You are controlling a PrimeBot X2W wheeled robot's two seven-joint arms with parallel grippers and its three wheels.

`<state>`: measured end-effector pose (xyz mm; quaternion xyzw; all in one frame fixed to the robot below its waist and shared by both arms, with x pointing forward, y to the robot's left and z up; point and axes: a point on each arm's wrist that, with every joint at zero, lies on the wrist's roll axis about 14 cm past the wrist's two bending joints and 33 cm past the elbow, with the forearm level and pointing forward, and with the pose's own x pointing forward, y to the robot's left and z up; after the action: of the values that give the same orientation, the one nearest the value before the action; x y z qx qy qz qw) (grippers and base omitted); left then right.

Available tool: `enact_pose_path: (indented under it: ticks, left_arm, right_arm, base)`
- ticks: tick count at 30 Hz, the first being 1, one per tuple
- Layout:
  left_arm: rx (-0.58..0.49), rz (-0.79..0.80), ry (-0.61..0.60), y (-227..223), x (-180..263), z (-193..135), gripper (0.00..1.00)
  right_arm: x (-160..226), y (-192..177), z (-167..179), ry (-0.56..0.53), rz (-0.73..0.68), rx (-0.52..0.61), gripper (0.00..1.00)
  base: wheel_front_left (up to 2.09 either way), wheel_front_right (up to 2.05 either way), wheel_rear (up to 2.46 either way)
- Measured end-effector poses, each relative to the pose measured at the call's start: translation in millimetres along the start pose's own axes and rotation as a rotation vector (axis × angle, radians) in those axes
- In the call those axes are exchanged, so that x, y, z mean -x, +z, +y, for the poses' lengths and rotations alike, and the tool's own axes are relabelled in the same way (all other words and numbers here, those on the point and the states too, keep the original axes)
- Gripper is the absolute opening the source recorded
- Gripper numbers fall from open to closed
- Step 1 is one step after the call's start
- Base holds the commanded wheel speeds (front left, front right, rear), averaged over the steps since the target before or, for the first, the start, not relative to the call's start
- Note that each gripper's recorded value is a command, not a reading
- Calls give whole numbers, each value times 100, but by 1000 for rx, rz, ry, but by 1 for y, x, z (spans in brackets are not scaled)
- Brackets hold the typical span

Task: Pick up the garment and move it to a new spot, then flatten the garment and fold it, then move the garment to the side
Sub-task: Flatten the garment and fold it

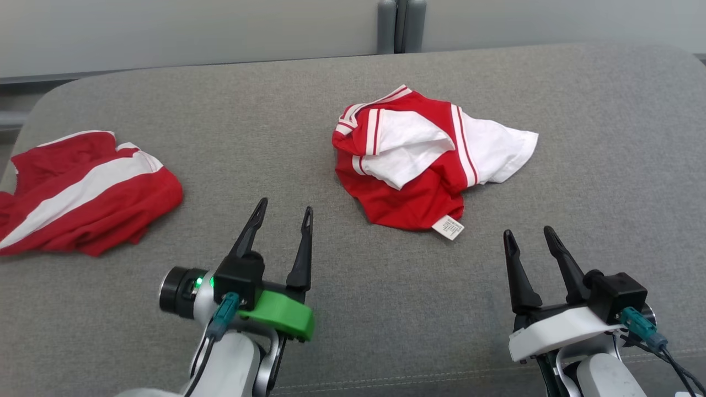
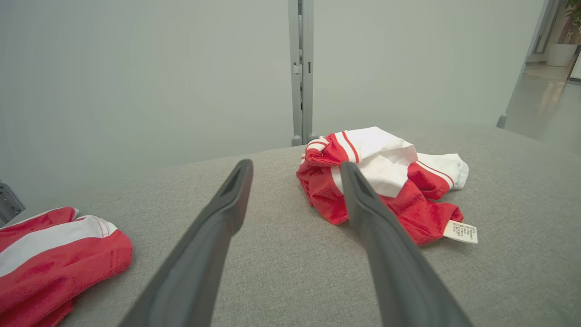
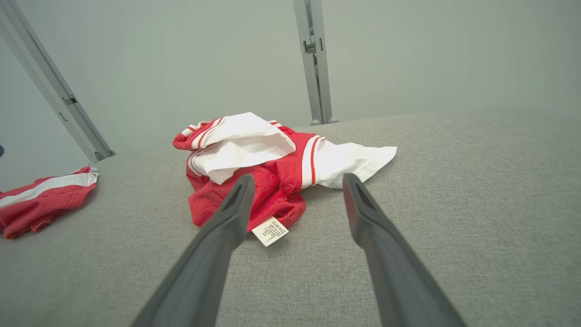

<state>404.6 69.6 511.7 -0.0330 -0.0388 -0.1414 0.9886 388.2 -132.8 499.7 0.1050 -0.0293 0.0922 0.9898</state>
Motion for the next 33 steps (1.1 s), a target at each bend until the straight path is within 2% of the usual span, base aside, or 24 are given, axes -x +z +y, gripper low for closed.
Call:
enact_pose_path:
  ticks: [3, 13, 18, 24, 33]
  left_arm:
    - [-22, 8, -124, -3, -31, -27, 100]
    - [-131, 76, -420, -25, -99, -95, 100]
    - [-180, 80, -495, -28, -131, -117, 100]
    - [-349, 181, -514, -64, -156, -129, 100]
    - [-472, 288, -546, -106, -159, -137, 100]
  right_arm:
    - [-5, 0, -10, -24, -1, 5, 100]
    - [-4, -6, -41, -110, 18, 16, 100]
    - [1, -11, -56, -158, 36, 14, 100]
    - [8, -15, -77, -225, 53, 8, 100]
    - [21, -18, -96, -295, 71, 10, 100]
  base:
    - [0, 0, 0]
    - [0, 0, 0]
    - [0, 0, 0]
    - [0, 0, 0]
    - [0, 0, 0]
